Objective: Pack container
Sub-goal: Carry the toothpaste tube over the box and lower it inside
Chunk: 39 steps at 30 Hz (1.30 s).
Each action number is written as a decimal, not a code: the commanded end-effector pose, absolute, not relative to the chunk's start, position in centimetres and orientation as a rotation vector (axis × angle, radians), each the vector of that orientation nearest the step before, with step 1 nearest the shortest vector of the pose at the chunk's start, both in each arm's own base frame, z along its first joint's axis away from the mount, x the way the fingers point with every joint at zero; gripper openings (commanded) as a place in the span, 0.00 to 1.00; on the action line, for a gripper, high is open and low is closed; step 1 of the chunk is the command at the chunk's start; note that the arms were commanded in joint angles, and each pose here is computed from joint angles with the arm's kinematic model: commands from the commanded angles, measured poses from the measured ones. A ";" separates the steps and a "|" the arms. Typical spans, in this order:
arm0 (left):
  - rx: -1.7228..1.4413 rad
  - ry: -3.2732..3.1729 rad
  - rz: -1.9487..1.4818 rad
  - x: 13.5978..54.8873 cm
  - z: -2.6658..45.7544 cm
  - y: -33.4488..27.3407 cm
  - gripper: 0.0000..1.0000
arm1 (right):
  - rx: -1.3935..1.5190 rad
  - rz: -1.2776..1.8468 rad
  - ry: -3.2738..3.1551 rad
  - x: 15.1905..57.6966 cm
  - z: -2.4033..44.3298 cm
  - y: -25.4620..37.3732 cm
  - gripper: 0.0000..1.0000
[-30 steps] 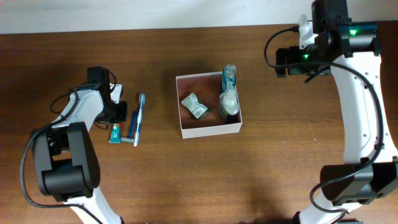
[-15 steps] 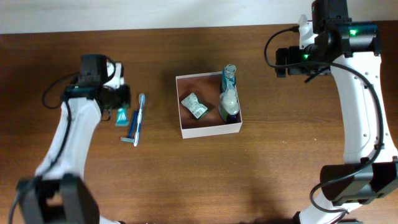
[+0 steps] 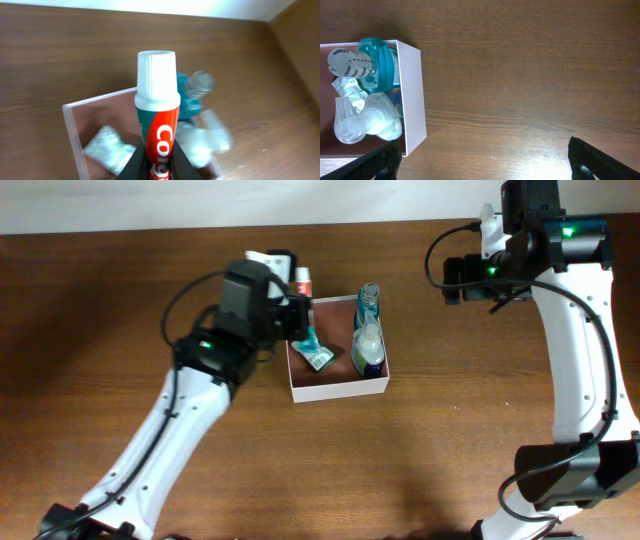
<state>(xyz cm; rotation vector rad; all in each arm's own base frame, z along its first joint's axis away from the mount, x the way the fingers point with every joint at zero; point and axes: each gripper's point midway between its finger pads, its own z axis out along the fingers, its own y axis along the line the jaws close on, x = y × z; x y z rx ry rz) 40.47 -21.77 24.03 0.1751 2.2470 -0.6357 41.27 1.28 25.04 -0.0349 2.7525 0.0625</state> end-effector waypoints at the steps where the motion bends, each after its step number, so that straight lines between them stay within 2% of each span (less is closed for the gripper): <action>1: 0.088 2.250 -0.597 40.2 23.6 -23.5 0.01 | -0.032 0.069 2.727 41.3 25.9 1.3 0.98; 9: 0.120 2.298 -0.388 39.3 19.8 -25.9 0.01 | -0.032 0.069 2.727 41.3 25.9 1.3 0.98; 29: -0.086 2.434 -0.221 42.2 12.3 -22.2 0.01 | -0.032 0.069 2.727 41.3 25.9 1.3 0.98; 35: -0.073 2.482 -0.197 41.7 10.9 -22.1 0.02 | -0.032 0.069 2.727 41.3 25.9 1.3 0.98; 36: -0.070 2.498 -0.184 41.4 10.6 -21.9 0.06 | -0.032 0.069 2.727 41.3 25.9 1.3 0.98; 39: -0.068 2.514 -0.172 41.3 10.0 -21.8 0.09 | -0.032 0.069 2.727 41.3 25.9 1.3 0.98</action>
